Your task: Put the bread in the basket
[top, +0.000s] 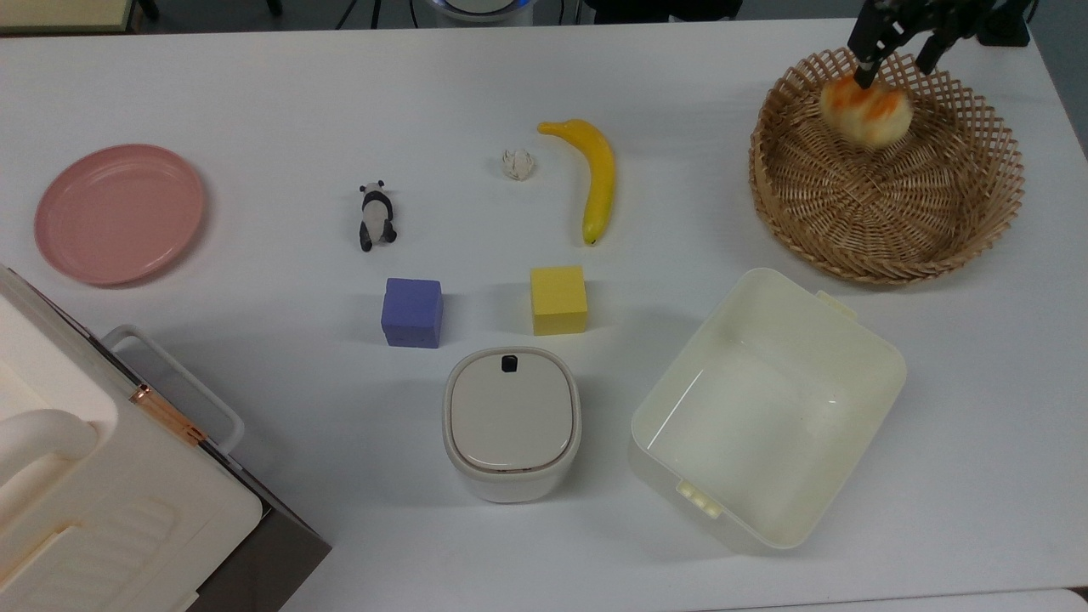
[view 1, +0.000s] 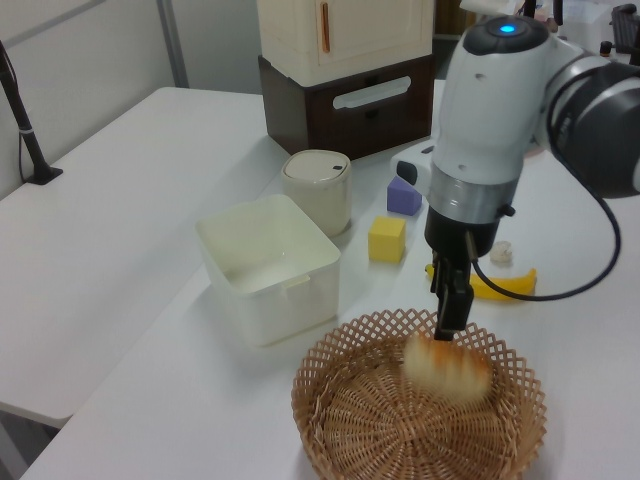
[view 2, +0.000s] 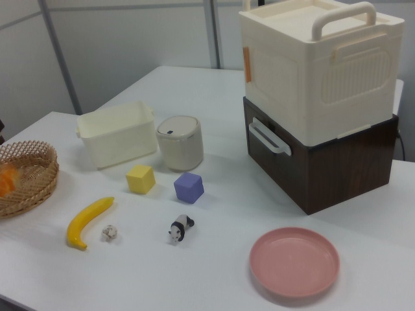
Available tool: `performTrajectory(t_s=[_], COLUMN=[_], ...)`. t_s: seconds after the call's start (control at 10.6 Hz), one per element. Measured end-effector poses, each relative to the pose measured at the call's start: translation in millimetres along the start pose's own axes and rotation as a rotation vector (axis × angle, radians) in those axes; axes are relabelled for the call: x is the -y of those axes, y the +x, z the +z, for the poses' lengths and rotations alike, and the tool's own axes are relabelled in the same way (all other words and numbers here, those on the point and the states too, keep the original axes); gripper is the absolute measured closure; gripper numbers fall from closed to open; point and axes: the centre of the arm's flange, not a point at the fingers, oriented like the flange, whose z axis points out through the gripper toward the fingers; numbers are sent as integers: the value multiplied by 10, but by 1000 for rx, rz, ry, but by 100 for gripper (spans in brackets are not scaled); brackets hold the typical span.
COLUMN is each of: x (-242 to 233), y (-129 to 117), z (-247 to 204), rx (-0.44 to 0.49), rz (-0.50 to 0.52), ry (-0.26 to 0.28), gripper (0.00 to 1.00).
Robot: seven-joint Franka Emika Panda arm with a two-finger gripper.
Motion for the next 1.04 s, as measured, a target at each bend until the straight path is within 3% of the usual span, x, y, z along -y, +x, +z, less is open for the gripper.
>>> performTrajectory(t_s=[0.09,0.57,0.76,1.04], x=[40,-197,-813,-2335], y=[-18,98,353,555], z=[-8,7,-29,-174], rx=[-8,-19,-32,13], rz=[-12,21,108,223], ry=[-10,-38,-55,-91], gripper=[0,0,0,0])
